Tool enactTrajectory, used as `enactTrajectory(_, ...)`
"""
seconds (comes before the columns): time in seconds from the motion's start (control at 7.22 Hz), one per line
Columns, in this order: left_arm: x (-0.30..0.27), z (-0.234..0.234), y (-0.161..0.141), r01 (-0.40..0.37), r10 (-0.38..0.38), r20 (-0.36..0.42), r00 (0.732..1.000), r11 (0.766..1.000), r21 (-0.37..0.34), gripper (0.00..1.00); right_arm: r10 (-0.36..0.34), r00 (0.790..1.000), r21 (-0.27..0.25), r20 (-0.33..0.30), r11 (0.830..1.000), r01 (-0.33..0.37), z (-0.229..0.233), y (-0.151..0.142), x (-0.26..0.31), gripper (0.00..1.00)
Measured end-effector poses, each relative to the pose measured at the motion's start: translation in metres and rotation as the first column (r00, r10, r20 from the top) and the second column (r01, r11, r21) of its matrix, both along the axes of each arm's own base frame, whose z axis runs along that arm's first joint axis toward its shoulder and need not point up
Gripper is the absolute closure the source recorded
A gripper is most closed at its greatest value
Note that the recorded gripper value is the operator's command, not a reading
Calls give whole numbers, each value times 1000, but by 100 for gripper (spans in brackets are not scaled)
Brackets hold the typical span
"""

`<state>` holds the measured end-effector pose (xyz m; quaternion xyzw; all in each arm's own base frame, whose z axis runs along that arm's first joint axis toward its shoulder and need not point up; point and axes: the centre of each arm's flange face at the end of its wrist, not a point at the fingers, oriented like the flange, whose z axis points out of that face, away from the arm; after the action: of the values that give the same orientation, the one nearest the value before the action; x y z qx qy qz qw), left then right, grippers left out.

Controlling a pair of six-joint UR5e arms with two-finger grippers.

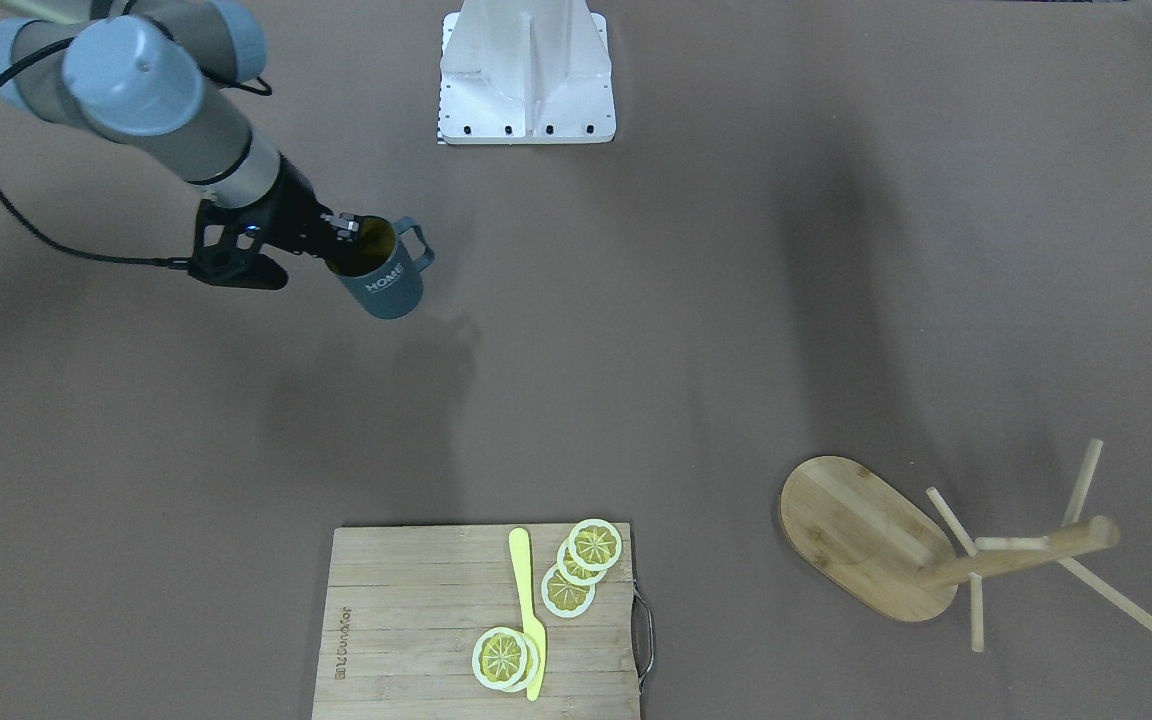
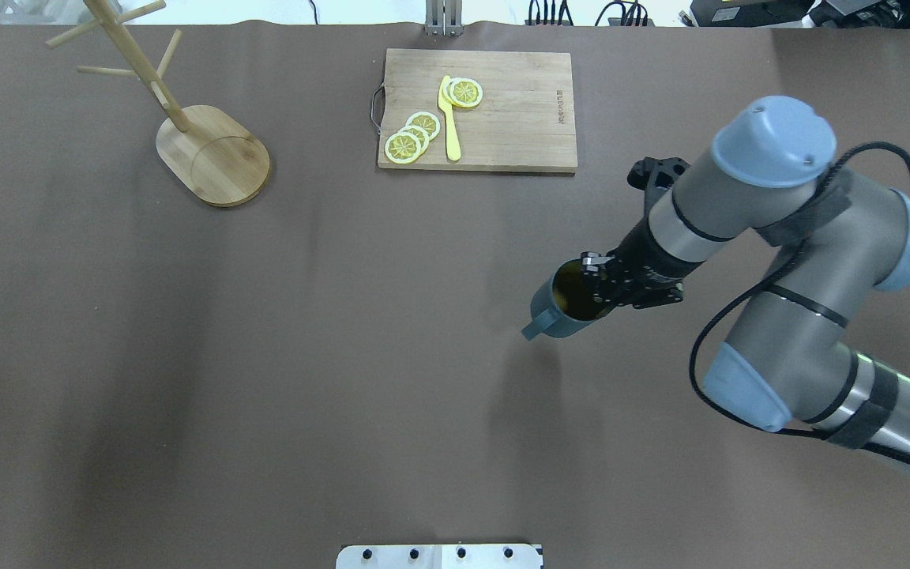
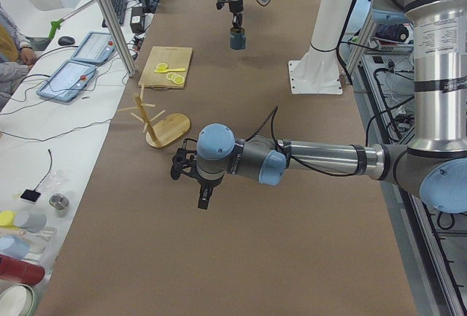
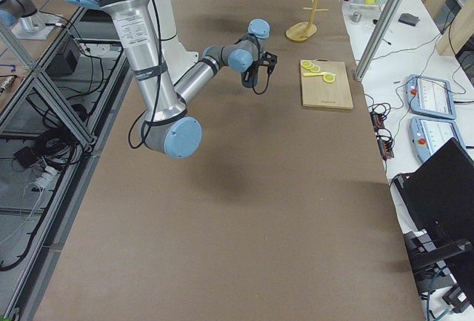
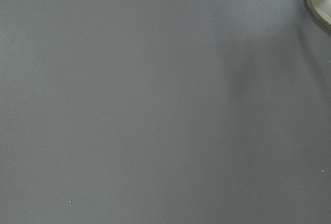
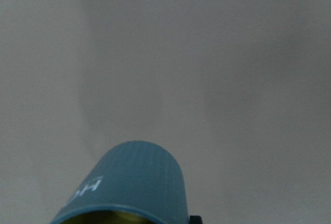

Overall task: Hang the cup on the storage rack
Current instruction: 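Carry the blue mug in the right gripper to the table center and lower it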

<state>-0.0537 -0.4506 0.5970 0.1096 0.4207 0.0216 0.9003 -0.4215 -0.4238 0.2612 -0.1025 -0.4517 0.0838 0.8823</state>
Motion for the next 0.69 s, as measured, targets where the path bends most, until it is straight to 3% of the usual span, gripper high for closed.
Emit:
enactTrajectory(0.28, 2, -1, 1, -7, 7, -24, 1000, 1000, -1, 2, 3, 999, -33, -46, 999, -4, -42, 24, -44, 100)
enactTrajectory(0.69, 4, 1, 9, -20, 20, -71, 997, 1000, 2, 2, 31, 997, -80, -69, 996, -36, -58, 40, -100, 100)
